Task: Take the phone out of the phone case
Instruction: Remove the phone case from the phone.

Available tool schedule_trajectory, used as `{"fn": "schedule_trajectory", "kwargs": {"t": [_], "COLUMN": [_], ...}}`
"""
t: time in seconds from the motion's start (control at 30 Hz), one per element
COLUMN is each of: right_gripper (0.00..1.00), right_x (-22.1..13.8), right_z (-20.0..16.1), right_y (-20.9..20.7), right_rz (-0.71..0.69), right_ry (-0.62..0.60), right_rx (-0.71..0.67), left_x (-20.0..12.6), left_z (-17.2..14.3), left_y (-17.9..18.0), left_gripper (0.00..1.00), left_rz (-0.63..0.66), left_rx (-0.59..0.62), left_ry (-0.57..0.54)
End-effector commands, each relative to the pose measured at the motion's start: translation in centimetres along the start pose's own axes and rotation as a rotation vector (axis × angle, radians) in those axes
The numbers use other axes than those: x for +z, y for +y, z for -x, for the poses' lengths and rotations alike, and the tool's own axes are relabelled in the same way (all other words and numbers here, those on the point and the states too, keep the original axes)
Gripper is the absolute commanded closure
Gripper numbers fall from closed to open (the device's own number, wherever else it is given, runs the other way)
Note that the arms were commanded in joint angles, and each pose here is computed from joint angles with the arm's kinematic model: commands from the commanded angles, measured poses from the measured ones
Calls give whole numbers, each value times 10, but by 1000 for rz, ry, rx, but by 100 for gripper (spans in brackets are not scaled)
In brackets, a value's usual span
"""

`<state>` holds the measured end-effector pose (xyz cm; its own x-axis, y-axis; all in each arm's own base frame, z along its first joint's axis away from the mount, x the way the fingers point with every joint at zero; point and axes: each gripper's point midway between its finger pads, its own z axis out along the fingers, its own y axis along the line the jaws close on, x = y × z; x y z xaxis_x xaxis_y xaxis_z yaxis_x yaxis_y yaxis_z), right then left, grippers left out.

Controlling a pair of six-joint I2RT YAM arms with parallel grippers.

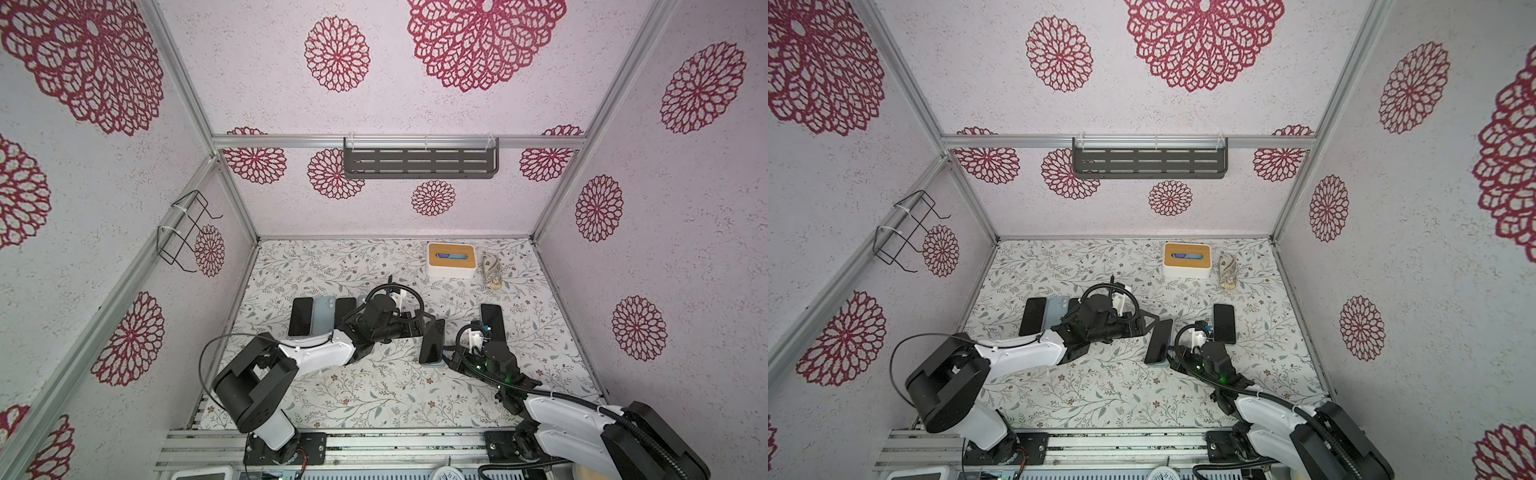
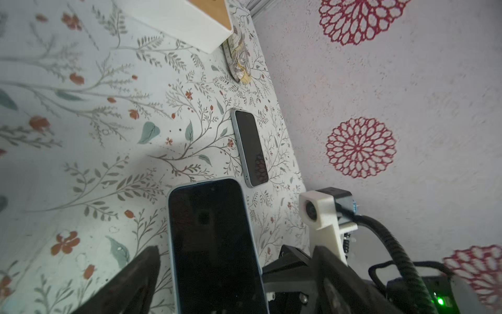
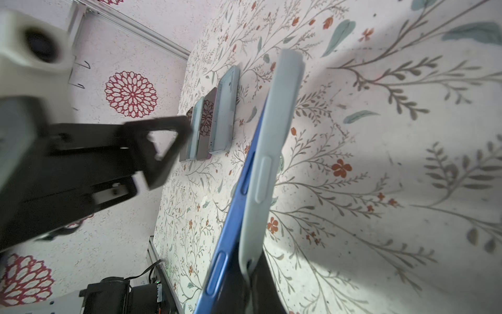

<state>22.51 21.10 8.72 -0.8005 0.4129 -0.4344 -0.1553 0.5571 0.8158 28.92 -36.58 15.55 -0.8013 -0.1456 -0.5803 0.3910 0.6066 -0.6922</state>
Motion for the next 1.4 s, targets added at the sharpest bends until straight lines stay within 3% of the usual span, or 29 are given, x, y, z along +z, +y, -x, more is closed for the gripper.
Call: {"fn": "schedule_trajectory", "kwargs": {"t": [0.0,0.13,0.33,0.67,1.03,1.37], "right_gripper": [100,100,100,100,100,100], "right_x": [2,3,2,0,0,-2], "right_z": [27,30,33,33,35,34], "right_y": [33,32,35,36,32,33], "right_rz": [91,91,100,105,98,114], "right_ry": [-81,-85,-90,-92,-93,-92], "right_rx": [-46,-36,-32,-35,-29,-18], "left_x": [-14,-15,-1,16,14,17], "left_z": [-23,-48,-74,-92,-107,-100], "left_y": [14,6,10,2,-21,-1], "left_gripper": [9,16,33,33,31,36], "left_rz": [214,267,291,258,217,383], "left_rx": [301,483,581,630,688,749], "left_ry": [67,133,207,241,238,192]}}
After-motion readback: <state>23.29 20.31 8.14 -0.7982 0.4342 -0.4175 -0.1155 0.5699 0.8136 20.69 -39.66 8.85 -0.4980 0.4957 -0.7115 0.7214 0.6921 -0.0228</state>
